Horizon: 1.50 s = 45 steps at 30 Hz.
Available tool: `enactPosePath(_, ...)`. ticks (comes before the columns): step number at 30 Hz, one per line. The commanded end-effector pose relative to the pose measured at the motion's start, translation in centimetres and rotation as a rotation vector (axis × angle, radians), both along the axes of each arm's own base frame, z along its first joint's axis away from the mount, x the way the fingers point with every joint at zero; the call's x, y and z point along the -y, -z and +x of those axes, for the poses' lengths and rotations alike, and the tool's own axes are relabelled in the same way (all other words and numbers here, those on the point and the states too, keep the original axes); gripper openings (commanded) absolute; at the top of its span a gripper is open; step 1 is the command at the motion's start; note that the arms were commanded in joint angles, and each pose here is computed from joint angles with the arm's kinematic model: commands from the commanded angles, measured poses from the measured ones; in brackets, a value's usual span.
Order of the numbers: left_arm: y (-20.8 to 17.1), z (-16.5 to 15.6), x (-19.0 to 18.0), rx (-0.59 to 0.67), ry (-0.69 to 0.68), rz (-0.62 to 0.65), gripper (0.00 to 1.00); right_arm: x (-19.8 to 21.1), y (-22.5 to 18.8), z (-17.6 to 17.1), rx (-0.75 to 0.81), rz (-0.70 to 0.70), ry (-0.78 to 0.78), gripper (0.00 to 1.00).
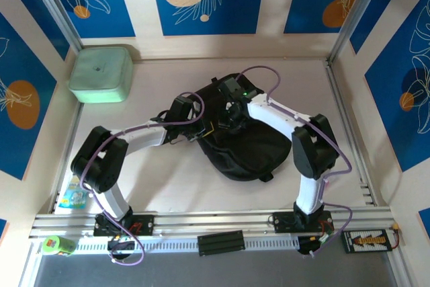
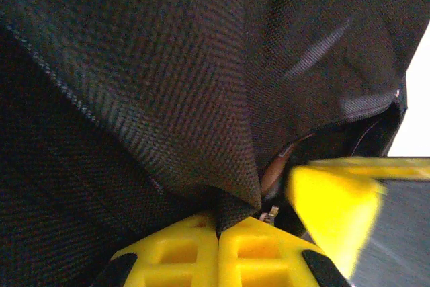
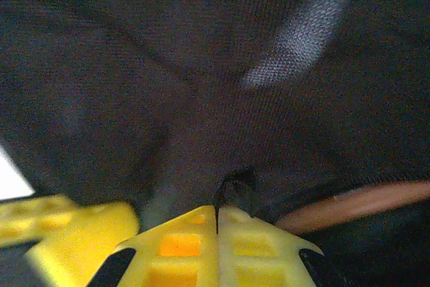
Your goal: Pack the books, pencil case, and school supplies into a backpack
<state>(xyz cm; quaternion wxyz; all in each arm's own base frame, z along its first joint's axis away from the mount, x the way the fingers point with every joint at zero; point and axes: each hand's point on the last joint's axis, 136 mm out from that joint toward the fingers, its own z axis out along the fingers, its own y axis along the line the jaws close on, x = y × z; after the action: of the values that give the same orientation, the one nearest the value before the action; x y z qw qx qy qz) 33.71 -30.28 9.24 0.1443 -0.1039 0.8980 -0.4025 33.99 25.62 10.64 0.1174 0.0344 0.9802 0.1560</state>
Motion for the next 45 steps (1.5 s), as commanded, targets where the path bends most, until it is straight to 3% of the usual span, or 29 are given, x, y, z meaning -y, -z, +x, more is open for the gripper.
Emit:
enactPosePath(1, -0.5, 0.4, -0.1, 0.034, 0.006, -0.009, 0.05, 0.5, -3.5, 0.0, 0.109, 0.031, -0.002, 0.00)
enactPosePath(7, -1.3, 0.4, 0.0, 0.044, 0.007, -0.032, 0.20, 0.4, -5.6, -0.1, 0.229, 0.049, -0.061, 0.00)
enactPosePath(14, -2.3, 0.3, -0.2, 0.048, -0.001, -0.040, 0.27, 0.8, -5.7, 0.0, 0.256, 0.022, -0.069, 0.00)
enactPosePath(19, -2.2, 0.0, -0.7, 0.036, -0.009, -0.015, 0.27, 1.3, -4.6, 0.1, 0.197, 0.004, -0.055, 0.00)
enactPosePath(21, -1.9, -0.1, -0.7, 0.030, -0.006, -0.015, 0.26, 1.2, -3.7, 0.1, 0.138, 0.006, -0.057, 0.10)
enactPosePath(23, -1.7, -0.2, -0.7, 0.025, -0.009, -0.018, 0.26, 1.3, -2.6, 0.3, 0.077, -0.011, -0.050, 0.29)
enactPosePath(25, -1.8, -0.2, -0.8, 0.027, -0.011, -0.018, 0.27, 1.2, -1.6, 0.5, 0.044, -0.024, -0.060, 0.43)
enactPosePath(27, -1.7, -0.4, -0.8, 0.024, -0.009, -0.016, 0.27, 0.9, -0.7, 0.6, 0.019, -0.014, -0.082, 0.49)
enactPosePath(30, -1.5, -0.6, -0.8, 0.016, -0.003, -0.014, 0.27, 0.2, 0.6, 0.4, -0.026, 0.000, -0.116, 0.51)
enactPosePath(36, -1.0, -0.7, -0.6, 0.004, 0.010, -0.017, 0.27, -2.0, 2.2, -0.8, -0.115, 0.084, -0.213, 0.50)
enactPosePath(39, -0.8, -0.6, -0.5, 0.002, 0.015, -0.019, 0.25, -2.5, 2.6, -1.2, -0.118, 0.088, -0.235, 0.43)
enactPosePath(45, -0.6, -0.7, -0.6, 0.001, 0.013, -0.008, 0.23, -2.0, 2.6, -0.2, -0.068, 0.046, -0.191, 0.05)
